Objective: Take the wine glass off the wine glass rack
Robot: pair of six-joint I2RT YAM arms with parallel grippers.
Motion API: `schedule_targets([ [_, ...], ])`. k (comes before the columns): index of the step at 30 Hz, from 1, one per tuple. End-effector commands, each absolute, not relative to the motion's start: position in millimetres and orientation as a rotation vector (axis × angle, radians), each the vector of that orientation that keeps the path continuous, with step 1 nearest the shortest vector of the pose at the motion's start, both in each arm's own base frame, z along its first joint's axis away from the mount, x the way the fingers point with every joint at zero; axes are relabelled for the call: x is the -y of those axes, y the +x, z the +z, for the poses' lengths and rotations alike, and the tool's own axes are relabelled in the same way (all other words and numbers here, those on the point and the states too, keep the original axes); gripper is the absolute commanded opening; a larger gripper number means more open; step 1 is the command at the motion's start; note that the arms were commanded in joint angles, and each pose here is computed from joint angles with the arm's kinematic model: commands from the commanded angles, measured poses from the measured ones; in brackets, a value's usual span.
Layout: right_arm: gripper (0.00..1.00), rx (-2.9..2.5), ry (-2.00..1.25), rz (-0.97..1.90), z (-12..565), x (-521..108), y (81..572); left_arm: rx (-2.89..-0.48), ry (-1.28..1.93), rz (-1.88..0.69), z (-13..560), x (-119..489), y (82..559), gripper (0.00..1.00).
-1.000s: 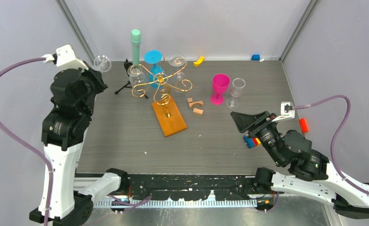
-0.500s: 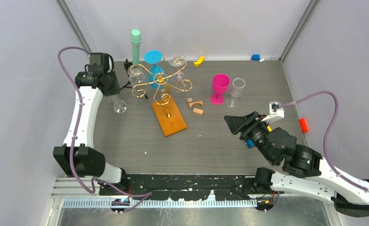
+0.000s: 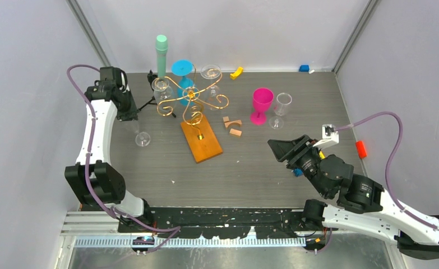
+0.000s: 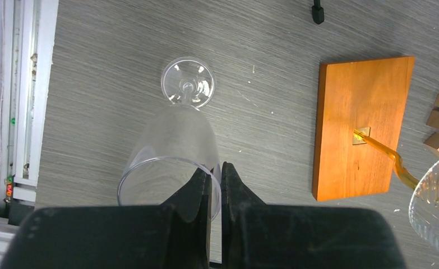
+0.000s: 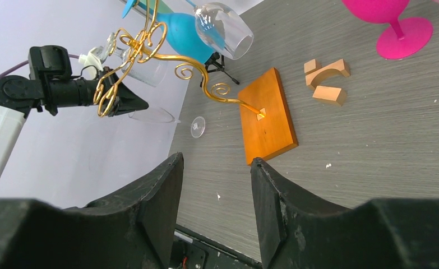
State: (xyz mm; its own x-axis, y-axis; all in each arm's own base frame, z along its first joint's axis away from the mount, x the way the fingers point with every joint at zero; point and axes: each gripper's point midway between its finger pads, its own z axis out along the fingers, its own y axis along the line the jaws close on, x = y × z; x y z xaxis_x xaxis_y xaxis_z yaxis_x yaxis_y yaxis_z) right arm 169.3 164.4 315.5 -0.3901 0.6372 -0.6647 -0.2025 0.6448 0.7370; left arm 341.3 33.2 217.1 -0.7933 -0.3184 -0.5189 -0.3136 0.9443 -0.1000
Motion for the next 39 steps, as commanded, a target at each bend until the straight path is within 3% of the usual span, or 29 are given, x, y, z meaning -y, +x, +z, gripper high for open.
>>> schedule_targets([
  [1,0.53,-1.715,0.401,0.960,325,-157,170,-2.541,-0.434,-0.027,217,-35,345,0.00],
  [12,0.53,-1.713,0.413,0.962,323,-154,169,-2.545,-0.444,0.014,221,-40,344,0.22],
  [15,0.53,-1.697,0.431,0.975,325,-150,169,-2.487,-0.448,0.003,237,-40,345,0.33],
  [21,0.53,-1.661,0.466,0.990,331,-142,169,-2.365,-0.424,-0.043,285,-34,340,0.44],
  [27,0.53,-1.665,0.469,0.991,330,-143,169,-2.188,-0.411,-0.169,337,-17,332,0.58],
  [33,0.53,-1.670,0.469,0.988,329,-145,170,-1.938,-0.445,-0.411,390,11,335,0.85],
  [39,0.53,-1.671,0.469,0.989,329,-145,170,-1.818,-0.429,-0.735,419,51,333,0.88],
])
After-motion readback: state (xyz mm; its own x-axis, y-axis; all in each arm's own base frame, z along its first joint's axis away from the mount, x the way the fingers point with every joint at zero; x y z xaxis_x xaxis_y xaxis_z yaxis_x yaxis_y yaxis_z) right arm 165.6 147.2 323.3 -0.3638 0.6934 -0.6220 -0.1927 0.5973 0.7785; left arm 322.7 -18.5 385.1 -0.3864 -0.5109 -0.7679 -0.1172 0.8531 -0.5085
